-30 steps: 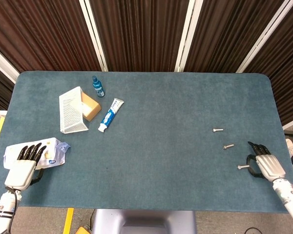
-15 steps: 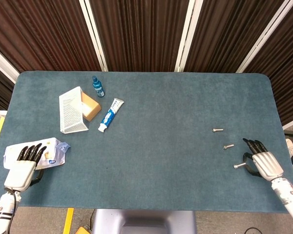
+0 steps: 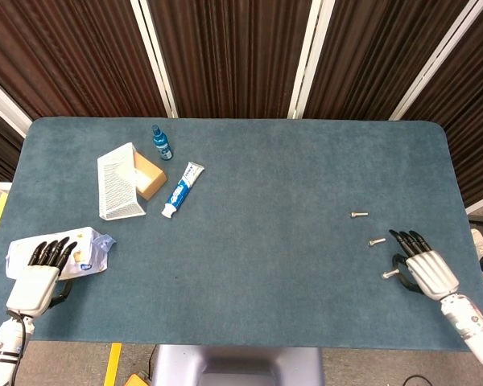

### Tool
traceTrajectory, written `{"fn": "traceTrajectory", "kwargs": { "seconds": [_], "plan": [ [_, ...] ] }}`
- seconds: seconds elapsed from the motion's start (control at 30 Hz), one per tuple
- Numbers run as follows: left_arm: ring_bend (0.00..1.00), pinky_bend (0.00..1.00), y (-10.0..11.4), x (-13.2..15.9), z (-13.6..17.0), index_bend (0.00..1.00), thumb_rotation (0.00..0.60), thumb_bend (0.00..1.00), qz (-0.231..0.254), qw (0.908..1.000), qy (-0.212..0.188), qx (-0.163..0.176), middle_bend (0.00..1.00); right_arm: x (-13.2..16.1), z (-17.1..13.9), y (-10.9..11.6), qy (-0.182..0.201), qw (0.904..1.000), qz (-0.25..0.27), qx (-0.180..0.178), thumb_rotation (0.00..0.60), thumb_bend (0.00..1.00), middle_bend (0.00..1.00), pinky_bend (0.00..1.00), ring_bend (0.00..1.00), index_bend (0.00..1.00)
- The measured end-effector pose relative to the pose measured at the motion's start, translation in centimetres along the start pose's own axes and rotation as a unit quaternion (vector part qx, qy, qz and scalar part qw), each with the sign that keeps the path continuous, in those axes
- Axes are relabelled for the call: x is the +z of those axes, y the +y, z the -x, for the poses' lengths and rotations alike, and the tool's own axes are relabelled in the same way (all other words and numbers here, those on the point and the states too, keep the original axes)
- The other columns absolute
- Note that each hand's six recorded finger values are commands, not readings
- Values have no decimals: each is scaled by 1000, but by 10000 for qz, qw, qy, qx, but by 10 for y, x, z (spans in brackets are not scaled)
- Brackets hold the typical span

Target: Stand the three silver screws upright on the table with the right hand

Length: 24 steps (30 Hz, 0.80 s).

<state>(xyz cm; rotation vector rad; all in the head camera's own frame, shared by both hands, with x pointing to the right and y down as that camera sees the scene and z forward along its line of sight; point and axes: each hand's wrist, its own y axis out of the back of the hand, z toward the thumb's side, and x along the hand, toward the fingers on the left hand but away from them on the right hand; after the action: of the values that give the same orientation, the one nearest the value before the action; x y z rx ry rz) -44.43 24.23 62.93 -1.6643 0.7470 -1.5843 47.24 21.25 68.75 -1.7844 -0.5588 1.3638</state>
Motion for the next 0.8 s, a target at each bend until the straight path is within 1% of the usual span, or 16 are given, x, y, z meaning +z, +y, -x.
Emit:
{"fn": "traceTrajectory", "kwargs": {
  "seconds": [0.23, 0.57, 0.7, 0.8],
  "plan": [
    [0, 51, 0, 0, 1, 0, 600, 476, 11, 10000, -7, -9, 0, 6, 0, 1, 110, 9999, -37, -18, 600, 488, 97, 0, 0, 596],
    [0, 51, 0, 0, 1, 0, 600, 476, 22, 10000, -15, -14, 0, 11, -2, 3, 203, 9998, -75, -43, 600, 487, 97, 0, 0, 526],
    [0, 52, 0, 1, 1, 0, 600, 476, 11, 10000, -19, -13, 0, 10, -4, 7, 186, 9997, -21, -126, 600, 487, 97, 0, 0, 508],
    [0, 51, 0, 1, 2, 0, 600, 476, 0, 10000, -22, -9, 0, 7, -4, 14, 121, 9995, 127, -264, 600, 488, 97, 0, 0, 507]
  ]
}}
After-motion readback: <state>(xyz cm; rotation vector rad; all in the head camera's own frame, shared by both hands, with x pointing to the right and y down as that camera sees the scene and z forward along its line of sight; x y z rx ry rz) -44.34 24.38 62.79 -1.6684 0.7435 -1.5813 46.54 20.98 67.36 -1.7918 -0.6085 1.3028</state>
